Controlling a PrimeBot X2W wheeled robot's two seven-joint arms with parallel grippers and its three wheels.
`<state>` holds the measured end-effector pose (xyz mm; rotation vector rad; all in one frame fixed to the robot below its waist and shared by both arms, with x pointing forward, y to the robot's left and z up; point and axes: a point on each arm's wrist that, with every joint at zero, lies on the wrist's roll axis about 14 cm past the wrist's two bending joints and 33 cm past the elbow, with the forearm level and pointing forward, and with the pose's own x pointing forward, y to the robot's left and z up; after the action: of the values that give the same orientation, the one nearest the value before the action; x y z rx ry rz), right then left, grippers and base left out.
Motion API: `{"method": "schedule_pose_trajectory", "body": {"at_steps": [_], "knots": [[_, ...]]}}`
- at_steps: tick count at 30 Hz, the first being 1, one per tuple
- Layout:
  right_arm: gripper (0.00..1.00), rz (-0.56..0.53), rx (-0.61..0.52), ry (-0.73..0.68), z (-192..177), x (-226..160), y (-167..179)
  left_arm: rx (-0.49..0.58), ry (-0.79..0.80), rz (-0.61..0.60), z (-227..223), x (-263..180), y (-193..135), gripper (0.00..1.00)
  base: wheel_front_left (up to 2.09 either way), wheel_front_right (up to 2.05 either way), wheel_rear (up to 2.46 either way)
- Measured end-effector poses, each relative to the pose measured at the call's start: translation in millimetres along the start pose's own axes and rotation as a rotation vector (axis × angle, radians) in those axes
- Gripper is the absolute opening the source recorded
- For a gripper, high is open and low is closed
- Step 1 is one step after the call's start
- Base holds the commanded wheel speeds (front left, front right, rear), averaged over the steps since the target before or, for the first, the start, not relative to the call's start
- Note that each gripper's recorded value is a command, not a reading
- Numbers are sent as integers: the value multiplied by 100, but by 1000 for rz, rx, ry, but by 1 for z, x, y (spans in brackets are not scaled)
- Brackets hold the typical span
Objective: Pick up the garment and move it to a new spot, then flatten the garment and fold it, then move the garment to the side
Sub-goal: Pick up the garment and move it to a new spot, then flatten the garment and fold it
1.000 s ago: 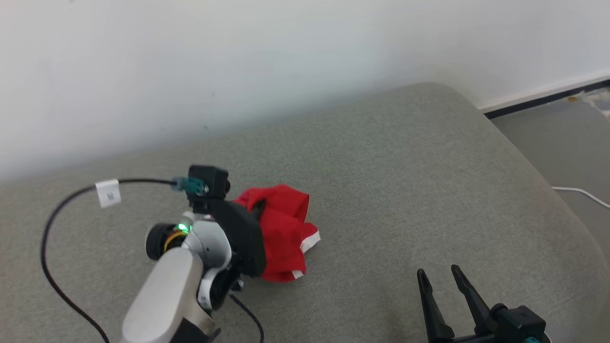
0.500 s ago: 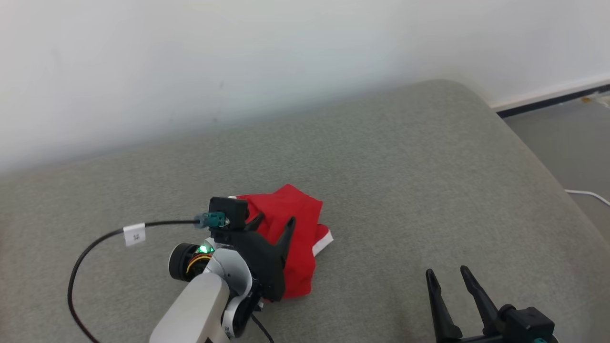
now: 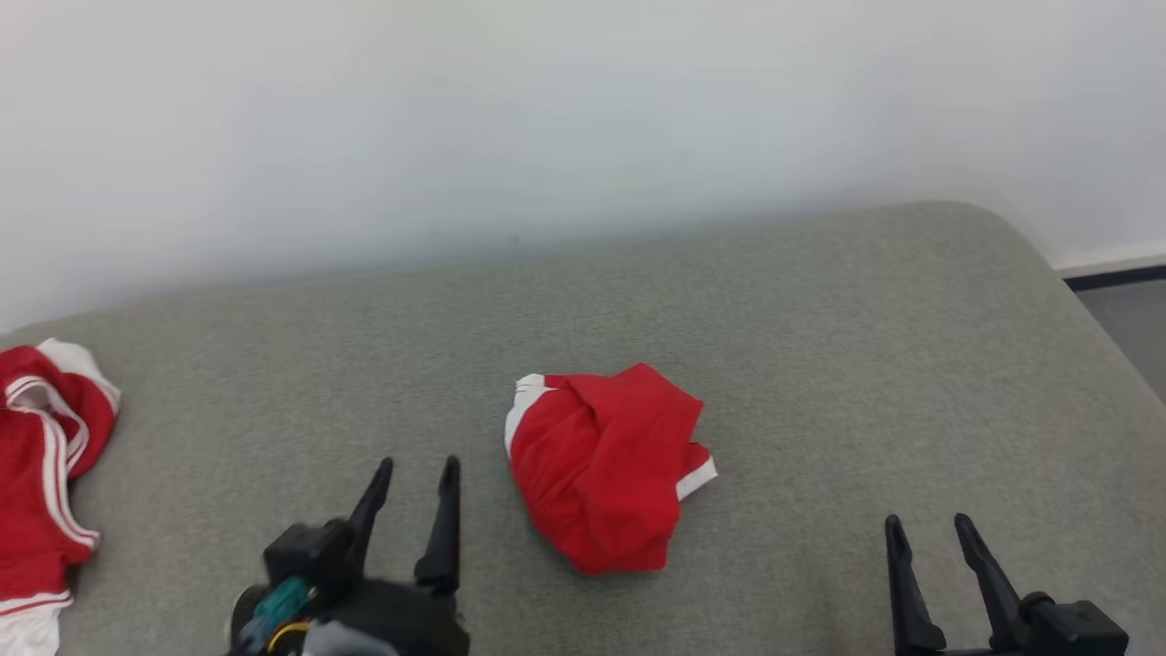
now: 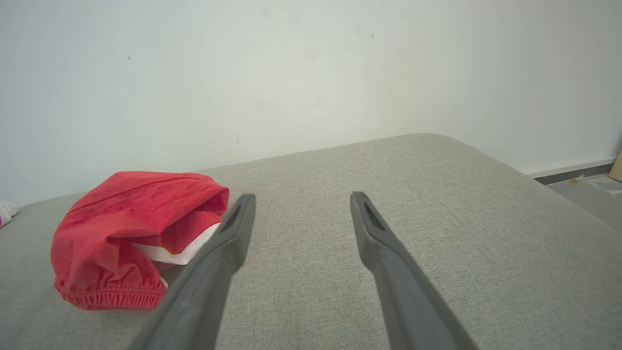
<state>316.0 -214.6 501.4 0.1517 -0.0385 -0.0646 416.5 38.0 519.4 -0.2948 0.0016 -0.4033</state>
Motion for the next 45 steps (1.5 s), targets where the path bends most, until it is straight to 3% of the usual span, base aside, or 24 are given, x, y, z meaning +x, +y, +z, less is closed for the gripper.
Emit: {"method": "schedule_pose_trajectory", "body": {"at_steps": [6, 13, 21, 45], "knots": [[100, 31, 1, 5, -5, 3, 9, 43, -135, 132, 33, -44, 40, 100, 0, 0, 0], [100, 99, -15, -14, -6, 6, 28, 84, -131, 268, 25, -101, 71, 100, 0, 0, 0], [100, 139, -38, 3, -15, -3, 34, 165, -76, 340, 10, -141, 86, 100, 0, 0, 0], [100, 118, -22, -5, -14, -9, 31, 159, -42, 343, -1, -153, 91, 100, 0, 0, 0]]}}
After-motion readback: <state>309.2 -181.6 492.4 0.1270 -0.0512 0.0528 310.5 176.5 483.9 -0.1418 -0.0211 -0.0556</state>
